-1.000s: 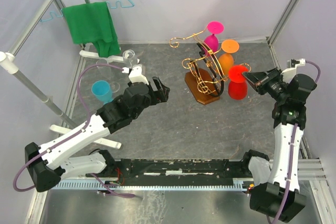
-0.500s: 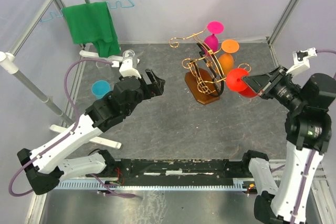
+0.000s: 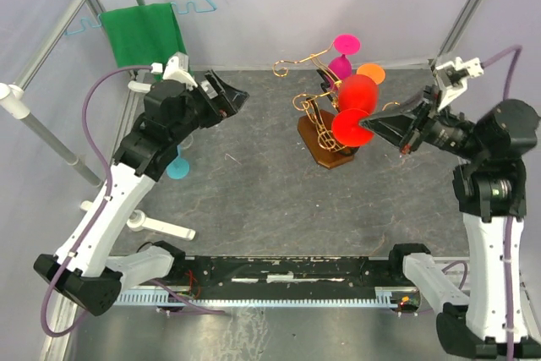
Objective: Take the wine glass off the wine glass rack
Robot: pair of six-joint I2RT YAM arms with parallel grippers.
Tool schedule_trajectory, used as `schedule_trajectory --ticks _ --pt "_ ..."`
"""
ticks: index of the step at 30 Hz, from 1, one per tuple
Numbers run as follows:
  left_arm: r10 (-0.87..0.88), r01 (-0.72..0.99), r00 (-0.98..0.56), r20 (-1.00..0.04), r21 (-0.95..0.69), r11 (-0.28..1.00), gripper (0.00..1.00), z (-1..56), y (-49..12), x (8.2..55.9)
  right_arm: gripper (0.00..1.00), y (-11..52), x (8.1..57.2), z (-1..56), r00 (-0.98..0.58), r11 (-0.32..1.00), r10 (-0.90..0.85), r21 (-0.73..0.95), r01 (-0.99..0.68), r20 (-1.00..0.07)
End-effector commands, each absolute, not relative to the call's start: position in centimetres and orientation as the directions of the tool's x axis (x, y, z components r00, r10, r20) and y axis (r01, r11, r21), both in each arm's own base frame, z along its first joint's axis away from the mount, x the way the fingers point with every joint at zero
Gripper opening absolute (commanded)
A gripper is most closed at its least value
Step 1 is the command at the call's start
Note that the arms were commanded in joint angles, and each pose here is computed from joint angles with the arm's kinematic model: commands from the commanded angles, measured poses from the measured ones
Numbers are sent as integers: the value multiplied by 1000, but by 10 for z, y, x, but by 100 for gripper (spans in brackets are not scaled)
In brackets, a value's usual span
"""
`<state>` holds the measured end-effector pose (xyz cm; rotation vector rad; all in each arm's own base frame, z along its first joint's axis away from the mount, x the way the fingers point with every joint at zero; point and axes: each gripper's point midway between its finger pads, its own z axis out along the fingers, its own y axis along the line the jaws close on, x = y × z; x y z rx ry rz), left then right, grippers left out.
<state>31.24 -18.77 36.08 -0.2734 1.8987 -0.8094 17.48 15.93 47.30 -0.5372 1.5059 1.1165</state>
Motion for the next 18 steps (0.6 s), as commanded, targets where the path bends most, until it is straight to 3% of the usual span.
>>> schedule_trajectory --ticks 1,9,18 --pt "-547 261 -503 -669 -721 642 96 398 -201 302 1 179 186 494 -72 368 156 125 -921 -985" --pt "-598 283 -531 -601 -791 543 97 416 -201 301 1 237 215 456 -60 307 -76 34 -951 -995" --pt "-603 303 -629 -491 -869 391 97 423 -211 299 1 296 193 417 233 144 -322 -290 -946 -918"
